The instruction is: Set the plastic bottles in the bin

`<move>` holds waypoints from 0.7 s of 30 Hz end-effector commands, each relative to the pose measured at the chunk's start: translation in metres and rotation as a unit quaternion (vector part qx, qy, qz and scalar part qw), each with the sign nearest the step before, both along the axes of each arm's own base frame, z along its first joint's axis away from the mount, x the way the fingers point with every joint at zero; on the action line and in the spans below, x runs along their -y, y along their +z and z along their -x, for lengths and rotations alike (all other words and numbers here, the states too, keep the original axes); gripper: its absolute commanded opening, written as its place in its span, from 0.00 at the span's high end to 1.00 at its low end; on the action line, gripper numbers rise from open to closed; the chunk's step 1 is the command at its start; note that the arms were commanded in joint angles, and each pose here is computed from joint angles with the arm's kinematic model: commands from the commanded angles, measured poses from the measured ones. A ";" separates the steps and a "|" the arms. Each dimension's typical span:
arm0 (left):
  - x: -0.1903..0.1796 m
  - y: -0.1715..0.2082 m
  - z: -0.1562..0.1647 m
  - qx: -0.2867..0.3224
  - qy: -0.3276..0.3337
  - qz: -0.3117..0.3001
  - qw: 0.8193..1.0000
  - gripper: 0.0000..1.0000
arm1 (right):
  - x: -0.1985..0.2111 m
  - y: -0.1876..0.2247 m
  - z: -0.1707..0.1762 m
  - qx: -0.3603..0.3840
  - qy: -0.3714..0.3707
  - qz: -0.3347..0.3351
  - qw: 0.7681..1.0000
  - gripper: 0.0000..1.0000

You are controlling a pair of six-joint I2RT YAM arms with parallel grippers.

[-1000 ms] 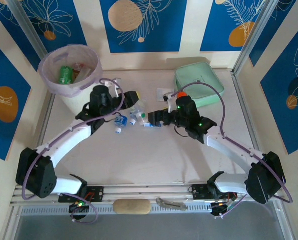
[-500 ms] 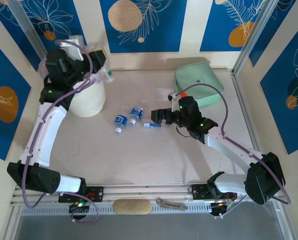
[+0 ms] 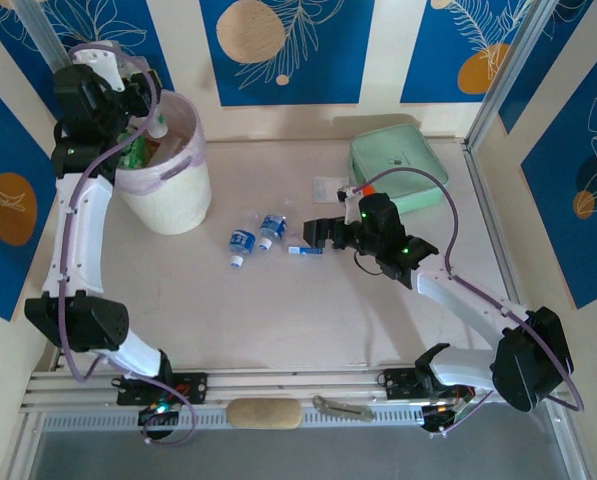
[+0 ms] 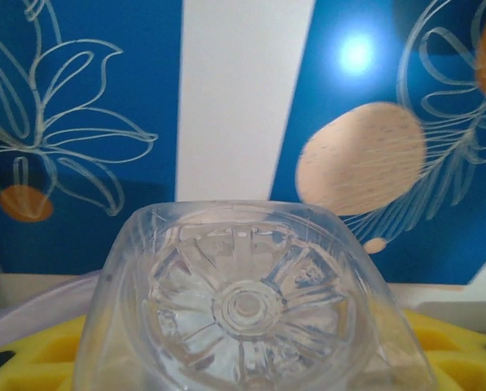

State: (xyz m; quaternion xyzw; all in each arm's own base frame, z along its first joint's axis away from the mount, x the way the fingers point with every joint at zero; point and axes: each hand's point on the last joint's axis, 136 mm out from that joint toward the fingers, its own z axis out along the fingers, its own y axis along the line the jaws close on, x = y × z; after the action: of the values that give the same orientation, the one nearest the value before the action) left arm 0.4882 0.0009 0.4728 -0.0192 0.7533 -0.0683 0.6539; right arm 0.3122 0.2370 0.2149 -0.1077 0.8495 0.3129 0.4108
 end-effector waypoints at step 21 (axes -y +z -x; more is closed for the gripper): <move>-0.021 -0.096 -0.033 -0.169 0.072 -0.239 0.953 0.47 | 0.007 0.013 0.002 0.012 -0.007 0.004 1.000 0.01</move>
State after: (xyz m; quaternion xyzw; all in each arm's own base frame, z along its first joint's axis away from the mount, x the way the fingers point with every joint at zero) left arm 0.5163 0.0239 0.3831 0.0519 0.8437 0.1352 0.5169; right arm 0.3100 0.2344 0.2112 -0.1062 0.8550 0.3075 0.4039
